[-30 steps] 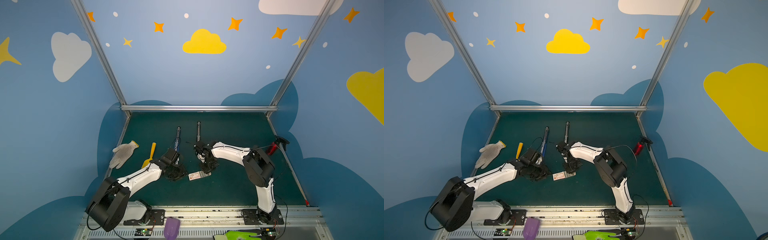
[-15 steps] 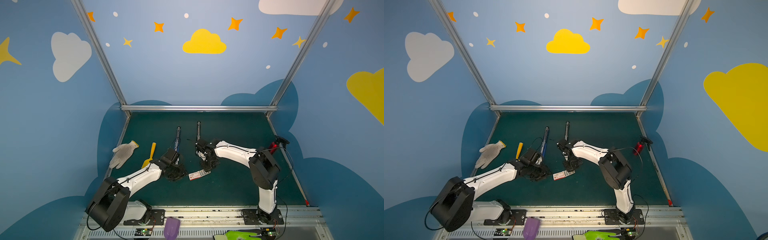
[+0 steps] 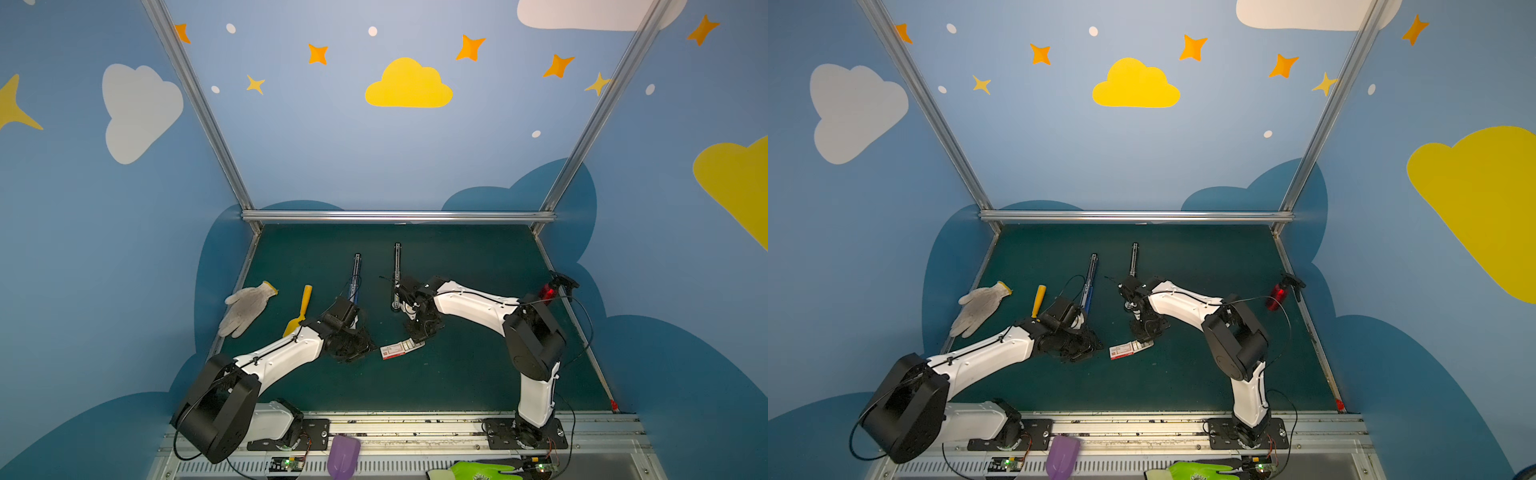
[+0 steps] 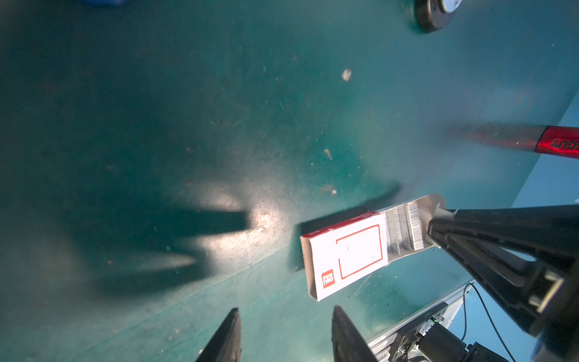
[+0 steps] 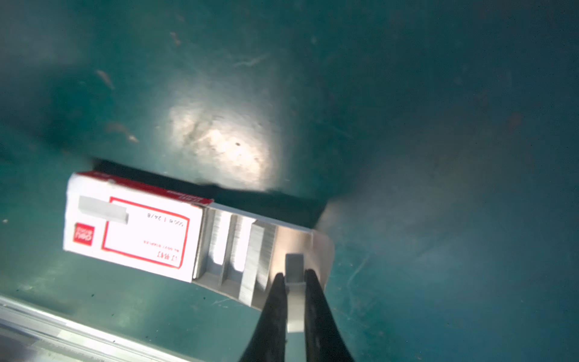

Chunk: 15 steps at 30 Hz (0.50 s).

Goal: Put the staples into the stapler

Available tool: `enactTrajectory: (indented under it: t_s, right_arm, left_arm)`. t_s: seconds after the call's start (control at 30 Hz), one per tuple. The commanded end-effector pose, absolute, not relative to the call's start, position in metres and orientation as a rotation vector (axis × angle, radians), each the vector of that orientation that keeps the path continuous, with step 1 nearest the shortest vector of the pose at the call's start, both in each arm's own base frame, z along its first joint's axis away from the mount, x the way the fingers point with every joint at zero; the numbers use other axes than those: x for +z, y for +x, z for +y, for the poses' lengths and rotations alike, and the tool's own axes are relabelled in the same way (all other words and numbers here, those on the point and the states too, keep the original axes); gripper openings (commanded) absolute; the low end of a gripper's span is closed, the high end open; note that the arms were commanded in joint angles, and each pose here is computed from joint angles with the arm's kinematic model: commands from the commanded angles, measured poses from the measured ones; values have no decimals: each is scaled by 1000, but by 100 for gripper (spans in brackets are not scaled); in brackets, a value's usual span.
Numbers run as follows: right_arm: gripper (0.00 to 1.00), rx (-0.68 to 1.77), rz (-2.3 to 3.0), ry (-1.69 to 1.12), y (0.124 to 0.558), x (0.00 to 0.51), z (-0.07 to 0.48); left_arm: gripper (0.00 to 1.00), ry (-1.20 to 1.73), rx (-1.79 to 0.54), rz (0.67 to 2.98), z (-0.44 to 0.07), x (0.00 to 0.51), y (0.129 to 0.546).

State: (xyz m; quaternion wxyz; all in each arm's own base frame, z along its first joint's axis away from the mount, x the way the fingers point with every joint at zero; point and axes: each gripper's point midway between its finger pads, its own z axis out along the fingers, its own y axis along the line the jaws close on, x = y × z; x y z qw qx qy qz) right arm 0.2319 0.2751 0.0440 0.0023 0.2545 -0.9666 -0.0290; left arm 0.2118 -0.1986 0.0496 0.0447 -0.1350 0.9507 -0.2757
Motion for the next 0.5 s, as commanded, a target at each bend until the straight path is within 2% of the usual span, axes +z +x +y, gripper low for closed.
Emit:
enactTrajectory:
  t_s: [0.0, 0.23, 0.47]
  right_arm:
    - [13, -28, -3143, 700, 246, 56, 266]
    - [14, -87, -3202, 611, 248, 56, 268]
    - [24, -139, -3165, 633, 244, 51, 275]
  left_arm:
    - [47, -408, -842, 2907, -200, 48, 212]
    - [47, -404, -833, 2909, -198, 48, 211]
    - [47, -402, -841, 2908, -199, 48, 212]
